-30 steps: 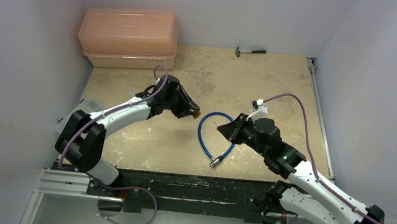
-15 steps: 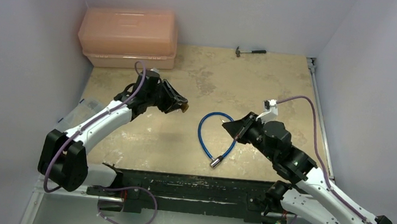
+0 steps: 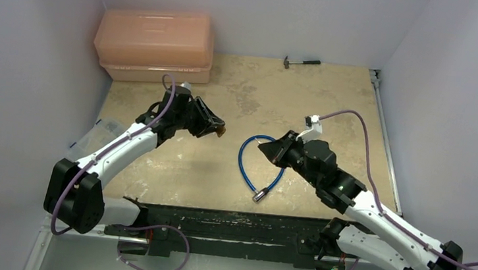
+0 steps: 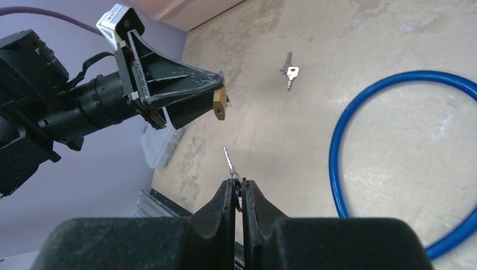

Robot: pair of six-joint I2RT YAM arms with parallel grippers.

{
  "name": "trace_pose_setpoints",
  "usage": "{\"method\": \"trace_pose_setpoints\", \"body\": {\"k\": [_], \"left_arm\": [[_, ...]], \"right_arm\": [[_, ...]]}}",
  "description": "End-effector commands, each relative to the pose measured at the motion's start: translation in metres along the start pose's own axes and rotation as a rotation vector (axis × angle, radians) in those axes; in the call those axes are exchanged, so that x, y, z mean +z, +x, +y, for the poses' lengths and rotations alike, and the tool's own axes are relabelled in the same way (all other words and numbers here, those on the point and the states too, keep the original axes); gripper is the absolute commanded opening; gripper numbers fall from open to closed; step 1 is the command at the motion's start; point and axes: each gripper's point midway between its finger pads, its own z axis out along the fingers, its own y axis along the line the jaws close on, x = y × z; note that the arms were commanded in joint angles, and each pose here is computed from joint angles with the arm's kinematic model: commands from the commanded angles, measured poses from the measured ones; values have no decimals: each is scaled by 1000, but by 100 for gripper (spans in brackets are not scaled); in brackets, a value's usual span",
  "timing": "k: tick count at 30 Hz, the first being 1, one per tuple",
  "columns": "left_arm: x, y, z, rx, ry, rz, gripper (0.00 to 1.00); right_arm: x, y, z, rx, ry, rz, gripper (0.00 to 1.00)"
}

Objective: Unlock with the key

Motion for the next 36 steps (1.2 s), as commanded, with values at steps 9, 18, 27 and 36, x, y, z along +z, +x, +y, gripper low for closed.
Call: {"method": "trace_pose_setpoints", "body": {"k": [9, 18, 27, 36], "left_arm": [[7, -16, -43, -95, 145, -21, 0], [8, -8, -44, -150, 180, 15, 0], [7, -6, -40, -140, 176, 16, 0], [8, -3, -42, -135, 198, 36, 0]], "right_arm": [[40, 9, 47, -24, -192, 3, 0], [74, 27, 46, -3, -137, 66, 0], [81, 22, 55, -22, -154, 52, 0], [89, 21, 50, -27, -112, 39, 0]]}}
